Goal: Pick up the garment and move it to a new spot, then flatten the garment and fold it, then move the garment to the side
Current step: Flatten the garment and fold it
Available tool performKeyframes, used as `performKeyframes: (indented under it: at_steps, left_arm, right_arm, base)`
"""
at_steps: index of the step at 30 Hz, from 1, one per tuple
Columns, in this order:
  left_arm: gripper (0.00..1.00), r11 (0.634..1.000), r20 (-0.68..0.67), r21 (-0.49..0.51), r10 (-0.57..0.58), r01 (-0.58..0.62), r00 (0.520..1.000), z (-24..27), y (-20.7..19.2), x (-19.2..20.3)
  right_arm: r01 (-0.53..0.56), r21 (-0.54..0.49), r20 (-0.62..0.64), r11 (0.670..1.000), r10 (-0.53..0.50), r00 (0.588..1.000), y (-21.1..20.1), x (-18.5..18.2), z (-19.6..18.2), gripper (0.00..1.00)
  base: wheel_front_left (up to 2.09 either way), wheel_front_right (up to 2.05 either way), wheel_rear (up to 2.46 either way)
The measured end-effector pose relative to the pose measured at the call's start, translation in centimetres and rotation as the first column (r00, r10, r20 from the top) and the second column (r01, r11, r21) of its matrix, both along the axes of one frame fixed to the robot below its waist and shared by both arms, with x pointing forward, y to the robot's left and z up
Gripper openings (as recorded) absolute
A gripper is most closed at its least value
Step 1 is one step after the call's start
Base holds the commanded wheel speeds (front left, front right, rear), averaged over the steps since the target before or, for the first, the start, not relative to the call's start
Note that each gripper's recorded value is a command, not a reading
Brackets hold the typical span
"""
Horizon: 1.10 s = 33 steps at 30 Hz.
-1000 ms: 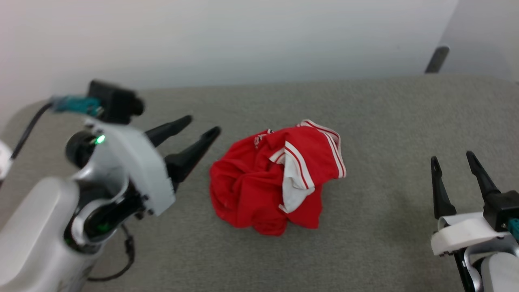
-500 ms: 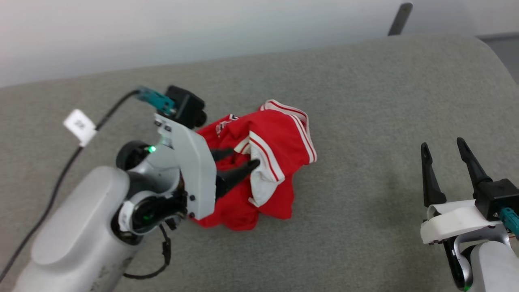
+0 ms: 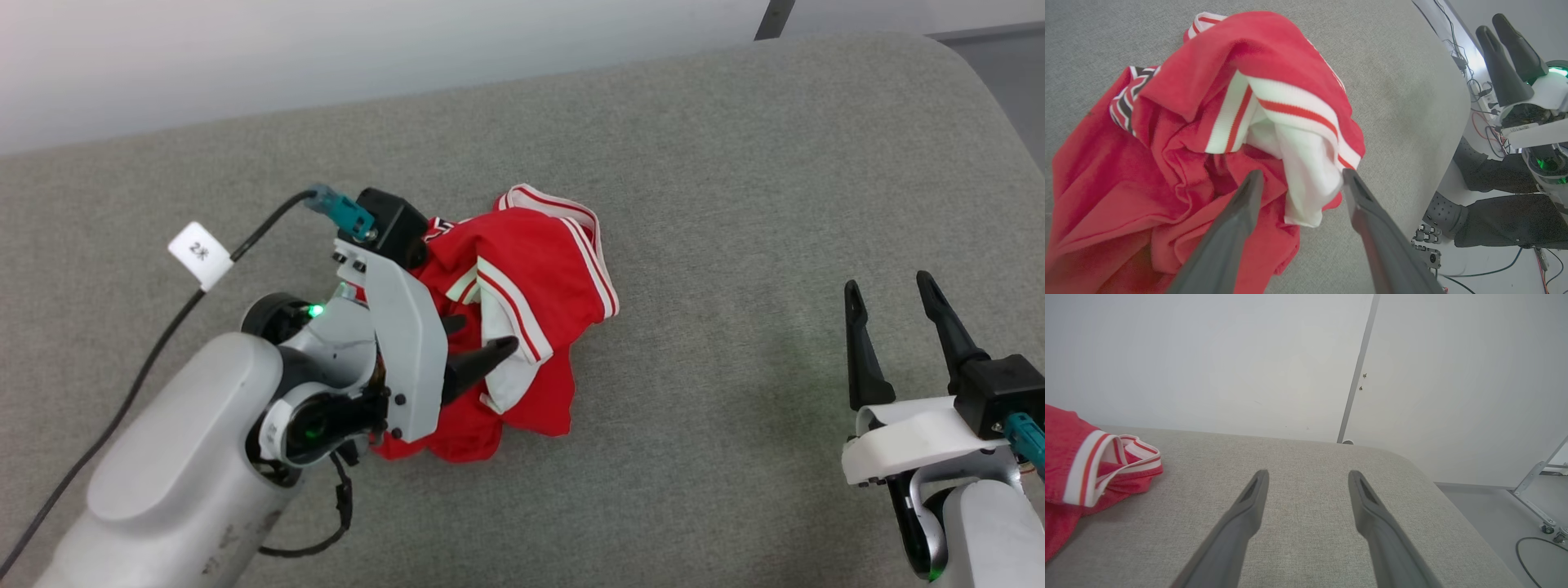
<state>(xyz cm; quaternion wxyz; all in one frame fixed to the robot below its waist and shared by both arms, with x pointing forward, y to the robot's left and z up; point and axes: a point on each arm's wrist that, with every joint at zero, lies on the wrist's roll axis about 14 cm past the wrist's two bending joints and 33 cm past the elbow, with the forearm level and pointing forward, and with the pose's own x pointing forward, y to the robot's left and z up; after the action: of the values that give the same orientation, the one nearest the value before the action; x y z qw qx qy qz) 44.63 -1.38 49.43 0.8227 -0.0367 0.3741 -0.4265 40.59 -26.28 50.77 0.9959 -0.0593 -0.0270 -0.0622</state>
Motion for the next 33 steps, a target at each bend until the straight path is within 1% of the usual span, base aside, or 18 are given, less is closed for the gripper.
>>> performKeyframes:
  at_steps: [1,2,3,11,17,25,33]
  left_arm:
    - [0.78,1.000,-0.002,0.004,0.003,-0.003,1.000,-0.2,0.1,0.1]
    - [0.38,1.000,-0.006,0.006,0.005,-0.005,1.000,-0.3,0.1,0.2]
    - [0.00,1.000,-0.008,0.006,0.008,-0.007,1.000,-0.4,0.1,0.2]
    - [0.00,1.000,0.010,0.012,0.021,-0.021,1.000,-0.1,0.5,0.6]
    - [0.00,0.997,0.046,0.025,0.073,-0.074,0.996,1.3,2.6,1.4]
    - [0.00,0.976,0.147,0.044,0.204,-0.212,0.968,4.1,8.1,2.7]
    - [0.00,0.926,0.173,0.104,0.342,-0.362,0.924,4.3,15.0,1.8]
  right_arm:
    - [0.000,0.001,0.000,1.000,0.000,1.000,0.0,0.0,0.0,1.00]
    - [0.000,0.002,0.000,1.000,0.000,1.000,0.0,0.1,0.0,1.00]
    - [-0.001,0.002,0.001,1.000,0.001,1.000,0.1,0.2,0.0,1.00]
    - [-0.005,0.001,0.009,1.000,0.005,1.000,0.3,0.4,0.3,1.00]
    - [-0.009,0.004,0.016,1.000,0.009,1.000,0.3,0.5,0.4,1.00]
    - [-0.036,0.002,0.016,0.999,0.036,0.999,1.1,0.9,0.5,1.00]
    - [-0.075,0.001,0.023,0.997,0.075,0.997,2.3,1.4,0.6,1.00]
  base:
    - [0.00,0.00,0.00]
    - [0.00,0.00,0.00]
    - [0.00,0.00,0.00]
    - [0.00,0.00,0.00]
    - [0.00,0.00,0.00]
    - [0.00,0.00,0.00]
    - [0.00,0.00,0.00]
